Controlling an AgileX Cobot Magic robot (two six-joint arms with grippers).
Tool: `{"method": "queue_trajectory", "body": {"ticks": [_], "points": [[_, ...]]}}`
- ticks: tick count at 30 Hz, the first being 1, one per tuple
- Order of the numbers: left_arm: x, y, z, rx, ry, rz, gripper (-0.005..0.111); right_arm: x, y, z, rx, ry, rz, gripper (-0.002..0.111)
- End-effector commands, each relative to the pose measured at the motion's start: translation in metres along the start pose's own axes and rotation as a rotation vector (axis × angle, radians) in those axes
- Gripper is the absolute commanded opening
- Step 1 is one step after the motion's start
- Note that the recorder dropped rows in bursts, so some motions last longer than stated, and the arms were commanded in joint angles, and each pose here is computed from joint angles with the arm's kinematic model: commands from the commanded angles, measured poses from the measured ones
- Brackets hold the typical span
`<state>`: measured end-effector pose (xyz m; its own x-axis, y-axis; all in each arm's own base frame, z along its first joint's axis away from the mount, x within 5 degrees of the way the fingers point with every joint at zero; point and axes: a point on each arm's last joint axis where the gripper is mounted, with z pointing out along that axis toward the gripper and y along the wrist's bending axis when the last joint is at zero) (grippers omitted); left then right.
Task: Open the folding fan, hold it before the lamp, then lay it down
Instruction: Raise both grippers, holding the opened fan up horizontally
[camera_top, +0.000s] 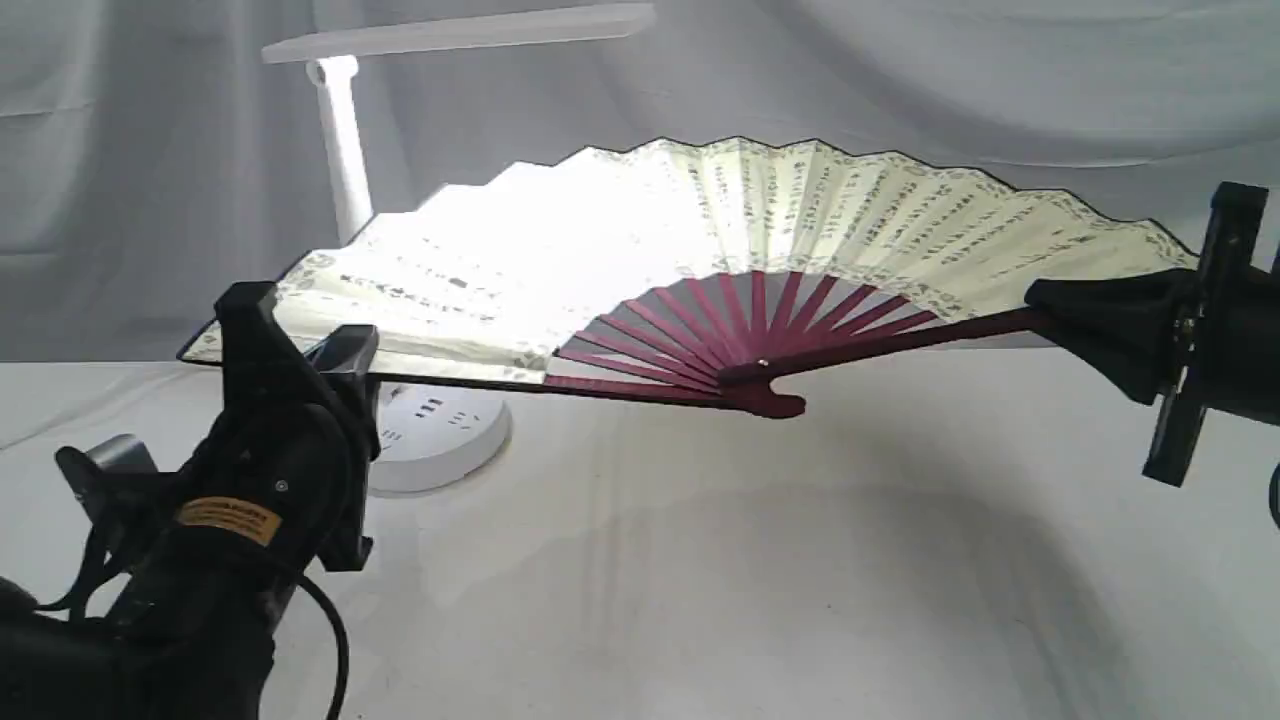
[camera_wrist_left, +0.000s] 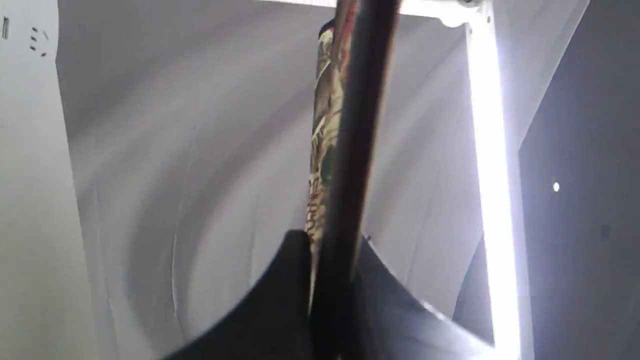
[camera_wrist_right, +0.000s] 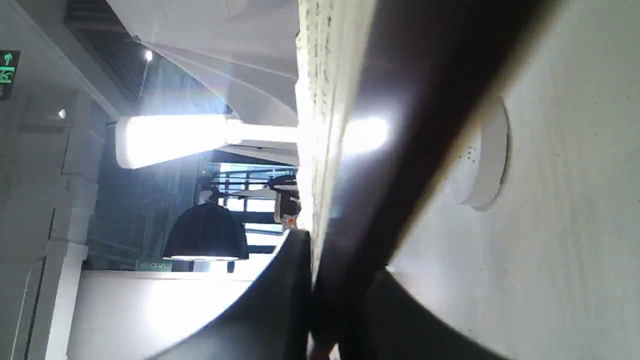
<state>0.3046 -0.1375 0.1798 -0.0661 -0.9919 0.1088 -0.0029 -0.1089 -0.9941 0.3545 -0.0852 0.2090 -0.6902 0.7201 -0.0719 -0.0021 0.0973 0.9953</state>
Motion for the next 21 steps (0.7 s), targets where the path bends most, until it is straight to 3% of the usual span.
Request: {"method": "queue_trajectory", "body": {"ticks": [1, 10, 18, 21], "points": [[-0.025, -0.020, -0.004, 0.111, -0.185, -0.122, 0.000, 0.000, 0.004, 0.000, 0.054, -0.023, -0.079, 0.000], [-0.030, -0.029, -0.006, 0.133, -0.218, -0.152, 0.000, 0.016, 0.024, 0.019, 0.065, 0.010, -0.125, 0.000], [-0.040, -0.056, -0.010, 0.169, -0.223, -0.194, 0.000, 0.020, 0.051, 0.015, 0.060, -0.027, -0.184, 0.000], [-0.044, -0.061, -0.011, 0.138, -0.218, -0.208, 0.000, 0.024, 0.062, 0.012, 0.048, -0.032, -0.205, 0.000]]}}
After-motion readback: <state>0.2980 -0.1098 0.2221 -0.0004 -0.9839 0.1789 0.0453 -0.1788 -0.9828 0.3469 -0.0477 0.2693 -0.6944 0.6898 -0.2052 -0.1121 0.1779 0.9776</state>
